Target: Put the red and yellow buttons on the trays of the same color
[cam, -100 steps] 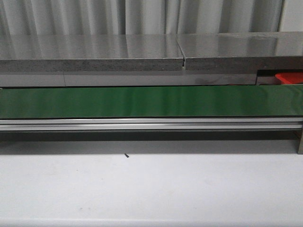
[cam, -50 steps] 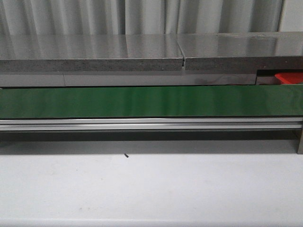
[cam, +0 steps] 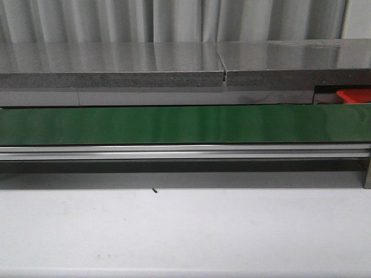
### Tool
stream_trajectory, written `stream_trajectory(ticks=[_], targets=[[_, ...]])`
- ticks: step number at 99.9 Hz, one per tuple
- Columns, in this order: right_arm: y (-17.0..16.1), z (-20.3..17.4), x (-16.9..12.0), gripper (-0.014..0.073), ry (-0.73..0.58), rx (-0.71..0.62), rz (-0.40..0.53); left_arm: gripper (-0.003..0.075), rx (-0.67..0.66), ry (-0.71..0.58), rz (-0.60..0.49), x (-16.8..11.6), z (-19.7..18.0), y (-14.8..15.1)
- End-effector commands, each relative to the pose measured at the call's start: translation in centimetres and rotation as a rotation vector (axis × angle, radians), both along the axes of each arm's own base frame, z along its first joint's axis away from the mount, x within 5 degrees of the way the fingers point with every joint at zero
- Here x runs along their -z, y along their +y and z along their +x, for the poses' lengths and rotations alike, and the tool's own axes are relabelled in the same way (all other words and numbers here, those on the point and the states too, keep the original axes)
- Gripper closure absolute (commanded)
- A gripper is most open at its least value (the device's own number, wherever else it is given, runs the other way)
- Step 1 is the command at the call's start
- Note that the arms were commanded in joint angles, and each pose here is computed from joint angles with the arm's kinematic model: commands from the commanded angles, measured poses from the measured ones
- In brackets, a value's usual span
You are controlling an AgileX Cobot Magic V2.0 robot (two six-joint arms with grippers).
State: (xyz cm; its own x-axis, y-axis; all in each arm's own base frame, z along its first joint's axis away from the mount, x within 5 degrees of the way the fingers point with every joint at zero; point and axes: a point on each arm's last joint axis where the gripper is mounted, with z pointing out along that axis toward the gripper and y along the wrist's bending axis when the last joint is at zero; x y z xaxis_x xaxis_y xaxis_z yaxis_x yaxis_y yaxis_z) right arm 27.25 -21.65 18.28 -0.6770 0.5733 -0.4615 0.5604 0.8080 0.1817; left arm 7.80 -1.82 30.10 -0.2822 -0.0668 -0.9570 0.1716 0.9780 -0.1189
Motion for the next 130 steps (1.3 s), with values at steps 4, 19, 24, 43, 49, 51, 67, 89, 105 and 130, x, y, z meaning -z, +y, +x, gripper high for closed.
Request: stream_trajectory(ticks=[4, 19, 24, 43, 49, 51, 67, 89, 105, 130], targets=[[-0.3, 0.0, -1.8, 0.0376, -0.051, 0.010, -0.036, 0.0739, -0.020, -0.080, -0.032, -1.4, 0.1, 0.1], [0.0, -0.1, -1.9, 0.0161, -0.042, -0.001, -0.018, 0.0739, -0.020, -0.080, -0.032, -1.4, 0.1, 0.1], [0.0, -0.2, -2.3, 0.0126, -0.048, -0.001, -0.024, 0.0739, -0.020, -0.080, -0.032, -1.4, 0.1, 0.1], [0.5, -0.7, -5.3, 0.0122, -0.122, 0.005, -0.090, 0.0739, -0.020, -0.080, -0.032, -1.4, 0.1, 0.1], [0.8, -1.0, -6.7, 0.0122, -0.160, 0.011, -0.120, 0.0739, -0.020, -0.080, -0.032, -1.4, 0.1, 0.1], [0.9, -1.1, -7.2, 0.0122, -0.176, 0.014, -0.127, 0.0739, -0.020, -0.080, -0.032, -1.4, 0.1, 0.1], [3.2, -1.3, -11.2, 0.0127, -0.302, -0.008, -0.195, 0.0739, -0.020, -0.080, -0.032, -1.4, 0.1, 0.1], [10.7, -0.9, -16.7, 0.0128, -0.483, -0.250, -0.328, 0.0739, -0.020, -0.080, -0.032, -1.4, 0.1, 0.1], [16.0, -1.4, -18.9, 0.0128, -0.564, -0.442, -0.370, 0.0739, -0.020, -0.080, -0.032, -1.4, 0.1, 0.1], [21.1, -4.2, -18.1, 0.0171, -0.608, -0.637, -0.384, 0.0739, -0.020, -0.080, -0.032, -1.4, 0.1, 0.1]])
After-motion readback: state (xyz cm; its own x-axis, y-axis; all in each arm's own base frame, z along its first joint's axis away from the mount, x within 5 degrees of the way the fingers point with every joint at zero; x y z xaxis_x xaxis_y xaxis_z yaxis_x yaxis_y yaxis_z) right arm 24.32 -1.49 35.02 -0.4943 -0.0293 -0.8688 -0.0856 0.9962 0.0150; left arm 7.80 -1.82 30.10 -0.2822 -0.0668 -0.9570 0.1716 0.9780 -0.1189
